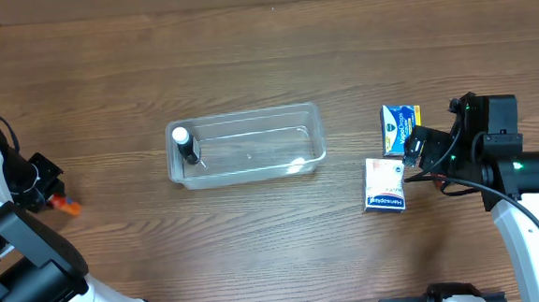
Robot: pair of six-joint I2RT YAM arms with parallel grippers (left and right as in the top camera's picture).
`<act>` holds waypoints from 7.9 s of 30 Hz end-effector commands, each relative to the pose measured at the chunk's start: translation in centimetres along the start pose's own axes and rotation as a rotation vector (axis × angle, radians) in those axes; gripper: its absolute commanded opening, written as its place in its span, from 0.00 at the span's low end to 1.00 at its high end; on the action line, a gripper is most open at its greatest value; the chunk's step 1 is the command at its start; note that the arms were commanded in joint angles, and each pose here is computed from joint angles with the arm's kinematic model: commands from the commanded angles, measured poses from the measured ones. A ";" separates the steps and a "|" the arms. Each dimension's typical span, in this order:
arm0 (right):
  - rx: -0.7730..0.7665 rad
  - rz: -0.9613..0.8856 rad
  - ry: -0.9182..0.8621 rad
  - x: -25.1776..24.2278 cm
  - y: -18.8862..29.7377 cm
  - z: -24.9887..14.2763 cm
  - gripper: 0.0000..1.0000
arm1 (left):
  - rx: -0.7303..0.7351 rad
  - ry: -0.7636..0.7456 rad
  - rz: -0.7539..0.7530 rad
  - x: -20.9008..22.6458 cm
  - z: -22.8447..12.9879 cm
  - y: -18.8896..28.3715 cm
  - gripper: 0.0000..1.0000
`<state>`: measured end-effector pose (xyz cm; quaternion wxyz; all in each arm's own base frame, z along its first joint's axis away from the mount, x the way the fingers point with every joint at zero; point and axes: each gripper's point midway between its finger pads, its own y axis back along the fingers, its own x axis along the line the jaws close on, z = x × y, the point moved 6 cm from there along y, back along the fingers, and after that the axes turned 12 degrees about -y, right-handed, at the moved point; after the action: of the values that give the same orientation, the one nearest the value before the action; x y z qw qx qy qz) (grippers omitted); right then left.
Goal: Pack container
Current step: 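Reach the left gripper to the orange pill bottle and grasp it, then place the orange bottle in the container beside the black bottle, then grasp the white Hansaplast box with the right gripper, then lower the Hansaplast box into the container's right end and release, then grasp the blue VapoDrops box with the right gripper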
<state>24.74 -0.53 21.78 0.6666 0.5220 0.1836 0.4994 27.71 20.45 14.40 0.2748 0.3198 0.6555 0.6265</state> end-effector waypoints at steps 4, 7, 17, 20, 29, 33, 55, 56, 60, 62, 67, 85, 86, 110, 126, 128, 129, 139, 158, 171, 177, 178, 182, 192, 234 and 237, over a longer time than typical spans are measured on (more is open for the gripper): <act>-0.035 0.024 -0.006 0.5 0.9 0.8 1.00 | -0.267 -0.163 -0.071 -5.0 -3.8 9.8 0.04; -0.035 0.024 -0.006 0.5 0.9 0.8 1.00 | -0.386 -0.323 -0.158 -8.8 -7.9 13.9 0.04; -0.028 0.038 -0.005 0.6 0.9 0.7 1.00 | -0.338 -0.550 -0.207 -15.4 -15.3 14.2 0.04; -0.028 0.038 -0.005 0.6 0.9 0.7 1.00 | -0.255 -0.564 -0.174 -16.8 -15.2 11.5 0.04; -0.028 0.038 -0.005 0.6 0.9 0.7 1.00 | -0.121 -0.634 -0.106 -20.2 -14.8 6.0 0.04; -0.028 0.038 -0.005 0.6 0.9 0.7 1.00 | -0.086 -0.626 -0.046 -20.4 -14.2 4.0 0.04; -0.029 0.038 -0.005 0.6 0.9 0.7 1.00 | 0.025 -0.660 0.023 -22.5 -13.5 -1.4 0.49; -0.029 0.037 -0.005 0.6 0.9 0.7 1.00 | 0.023 -0.671 0.022 -22.5 -13.5 -1.1 0.50; -0.029 0.037 -0.005 0.6 0.9 0.8 1.00 | -0.041 -0.680 -0.010 -22.7 -13.3 1.5 0.56; -0.029 0.038 -0.005 0.6 0.9 0.7 1.00 | -0.108 -0.688 -0.049 -23.1 -13.1 4.0 0.60; -0.029 0.037 -0.005 0.6 0.9 0.8 1.00 | -0.294 -0.712 -0.120 -23.0 -13.0 12.1 0.81; -0.070 -0.017 -0.014 2.0 5.1 4.3 1.00 | -0.503 -0.344 -0.181 -10.6 -8.3 19.8 1.00; -0.024 -0.020 -0.014 2.2 4.8 4.2 1.00 | -0.487 -0.336 -0.175 -10.4 -8.1 19.1 1.00; 0.397 -0.195 0.037 0.6 -10.9 -6.3 1.00 | -0.388 -0.337 -0.147 -10.9 -7.2 13.3 1.00; 0.474 -0.285 0.090 0.2 -14.6 -8.1 1.00 | -0.388 -0.340 -0.146 -10.8 -7.3 13.3 1.00; 0.475 -0.285 0.089 0.2 -14.6 -8.1 0.98 | -0.388 -0.340 -0.146 -10.8 -7.3 13.3 1.00; 0.474 -0.285 0.089 0.2 -14.6 -8.1 0.94 | -0.388 -0.340 -0.146 -10.8 -7.3 13.3 1.00; 0.465 -0.278 0.089 0.5 -14.5 -7.7 0.70 | -0.388 -0.340 -0.146 -10.8 -7.3 13.3 1.00; 0.138 0.196 0.350 21.3 0.8 -5.3 0.66 | -0.381 -0.342 -0.144 -10.8 -7.4 13.2 1.00; 0.302 0.004 0.410 22.6 -11.9 -9.5 0.71 | -0.383 -0.341 -0.137 -10.8 -7.4 13.2 1.00; 0.304 0.001 0.411 22.5 -11.9 -9.6 0.86 | -0.379 -0.344 -0.135 -10.8 -7.4 13.1 1.00; 0.304 0.001 0.411 22.6 -11.9 -9.6 0.86 | -0.379 -0.345 -0.135 -10.8 -7.4 13.1 1.00; 0.269 -0.006 0.413 22.6 -11.2 -8.9 0.86 | -0.377 -0.345 -0.135 -10.8 -7.4 13.1 1.00; -0.100 -0.096 0.237 16.2 1.4 7.5 1.00 | -0.377 -0.345 -0.134 -10.8 -7.4 13.1 1.00; 0.218 -0.099 0.205 7.3 -8.9 7.9 0.67 | -0.380 -0.345 -0.135 -10.8 -7.4 13.2 1.00; 0.131 0.004 0.253 12.3 -2.0 6.5 0.66 | -0.380 -0.344 -0.136 -10.8 -7.4 13.2 1.00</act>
<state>37.34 3.33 19.76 0.5983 0.5282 0.3495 0.4909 30.20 7.63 27.45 0.4731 0.3125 0.4974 0.6567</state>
